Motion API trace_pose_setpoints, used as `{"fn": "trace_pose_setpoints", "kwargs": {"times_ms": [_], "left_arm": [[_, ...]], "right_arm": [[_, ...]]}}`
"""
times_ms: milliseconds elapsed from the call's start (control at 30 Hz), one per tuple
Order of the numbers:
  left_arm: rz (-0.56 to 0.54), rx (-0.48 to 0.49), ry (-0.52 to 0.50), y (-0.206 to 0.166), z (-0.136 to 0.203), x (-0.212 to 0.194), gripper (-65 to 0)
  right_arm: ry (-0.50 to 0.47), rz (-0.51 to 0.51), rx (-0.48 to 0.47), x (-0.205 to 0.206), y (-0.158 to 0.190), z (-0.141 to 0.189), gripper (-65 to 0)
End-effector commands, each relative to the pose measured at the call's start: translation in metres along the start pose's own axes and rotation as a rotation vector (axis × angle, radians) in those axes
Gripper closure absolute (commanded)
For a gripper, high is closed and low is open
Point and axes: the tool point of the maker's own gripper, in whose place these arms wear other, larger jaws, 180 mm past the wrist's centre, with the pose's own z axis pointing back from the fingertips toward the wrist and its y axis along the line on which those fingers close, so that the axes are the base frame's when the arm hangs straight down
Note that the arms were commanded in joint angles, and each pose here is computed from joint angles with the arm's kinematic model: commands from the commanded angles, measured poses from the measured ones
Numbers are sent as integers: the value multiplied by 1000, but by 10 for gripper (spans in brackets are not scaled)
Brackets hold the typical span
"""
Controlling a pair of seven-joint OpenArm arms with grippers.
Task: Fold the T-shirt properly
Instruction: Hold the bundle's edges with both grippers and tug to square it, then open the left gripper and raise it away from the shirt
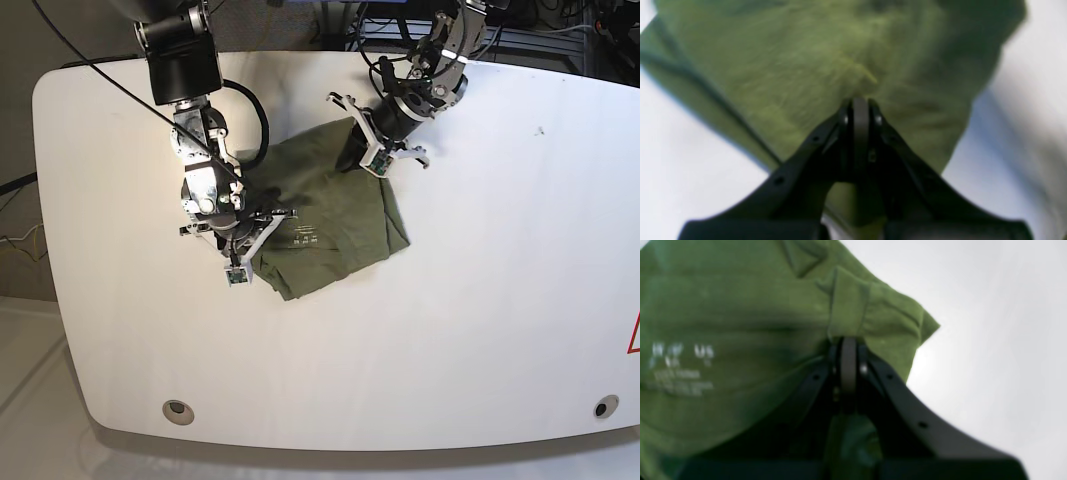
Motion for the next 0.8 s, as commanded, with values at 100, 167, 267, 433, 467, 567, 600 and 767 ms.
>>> {"fn": "trace_pose_setpoints", "kwargs": {"times_ms": [100,167,267,433,467,567,600,767], "left_arm": [[-10,41,7,15,3,1,0],[-14,44,6,17,2,2,0],[-17,59,-6,24,2,7,0],[-40,88,4,41,7,5,0],[-41,88,3,42,7,6,0],[-61,96,-3,50,8,11,0],[-67,98,-6,52,8,13,0],[-78,104,3,57,10,11,0]], "right_arm": [[328,-61,-34,-98,-17,12,0],[336,-77,-40,-102,-21,17,0],[335,-86,-37,-102,-21,22,0],[364,-87,-30,-116,-17,30,0],[372,-87,-29,-121,-16,31,0],[376,-86,-29,-127,-15,32,0],[375,-86,-29,-128,-15,32,0],[356,-85,-29,-123,-16,31,0]]}}
